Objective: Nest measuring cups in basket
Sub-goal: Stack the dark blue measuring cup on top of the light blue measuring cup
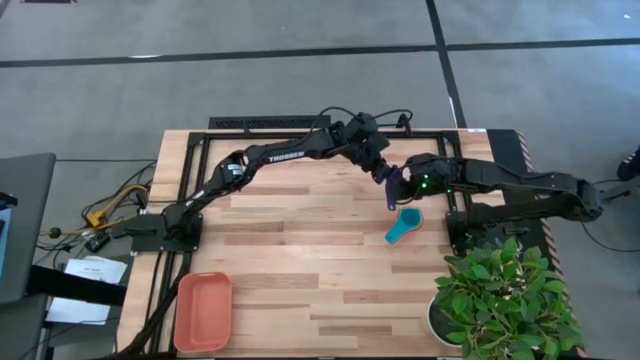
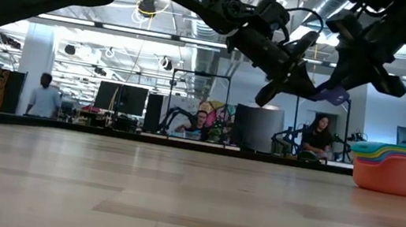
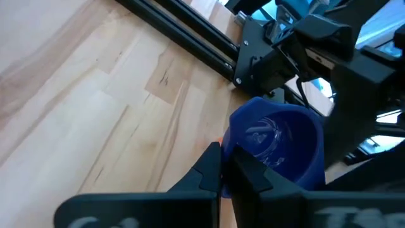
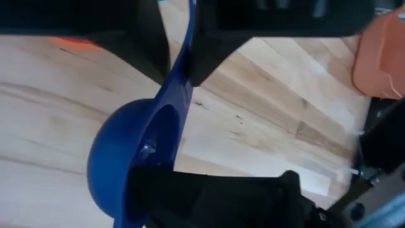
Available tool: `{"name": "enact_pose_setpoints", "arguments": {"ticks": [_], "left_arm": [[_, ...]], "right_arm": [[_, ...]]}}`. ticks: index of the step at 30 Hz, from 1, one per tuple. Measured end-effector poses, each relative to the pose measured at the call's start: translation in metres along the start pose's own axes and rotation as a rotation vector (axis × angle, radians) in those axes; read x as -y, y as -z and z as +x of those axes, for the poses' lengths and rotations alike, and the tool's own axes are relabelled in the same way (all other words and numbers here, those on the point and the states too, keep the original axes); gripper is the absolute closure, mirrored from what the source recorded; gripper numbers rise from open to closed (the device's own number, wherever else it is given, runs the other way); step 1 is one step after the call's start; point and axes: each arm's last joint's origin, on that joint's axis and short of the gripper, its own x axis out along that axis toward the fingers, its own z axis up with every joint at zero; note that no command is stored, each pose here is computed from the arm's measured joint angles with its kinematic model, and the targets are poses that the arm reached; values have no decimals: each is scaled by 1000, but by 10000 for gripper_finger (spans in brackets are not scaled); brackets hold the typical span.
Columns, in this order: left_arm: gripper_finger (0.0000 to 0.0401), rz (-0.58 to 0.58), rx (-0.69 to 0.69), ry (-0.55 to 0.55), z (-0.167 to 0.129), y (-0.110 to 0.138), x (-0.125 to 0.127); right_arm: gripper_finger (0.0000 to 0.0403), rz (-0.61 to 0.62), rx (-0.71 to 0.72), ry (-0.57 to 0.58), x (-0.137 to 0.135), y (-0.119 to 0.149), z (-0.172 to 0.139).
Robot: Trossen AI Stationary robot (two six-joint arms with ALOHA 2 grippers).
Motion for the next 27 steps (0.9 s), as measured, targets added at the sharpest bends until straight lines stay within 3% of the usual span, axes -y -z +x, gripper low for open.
{"name": "enact_pose_setpoints", "arguments": {"ticks": [3,5,10,16,20,27], "left_arm": [[401,6,-10,-3,-1,0,-2],[401,6,-17,15,-2,-1,-4],[381,-3,-46,77,-7,-4,-11],[331,-33,-53,56,-18,-12,-32],[310,-33,-99,73,-19,-8,-34],[299,-7,-125,68,-21,-6,-36]], "right_arm": [[377,39,-2,-6,-1,1,-1],[389,74,-1,-22,-2,3,-4],[394,151,-25,-25,-3,16,-12],[395,250,-108,-46,16,48,-14],[396,299,-107,-124,26,64,-15],[396,292,-151,-158,45,86,-16]]}}
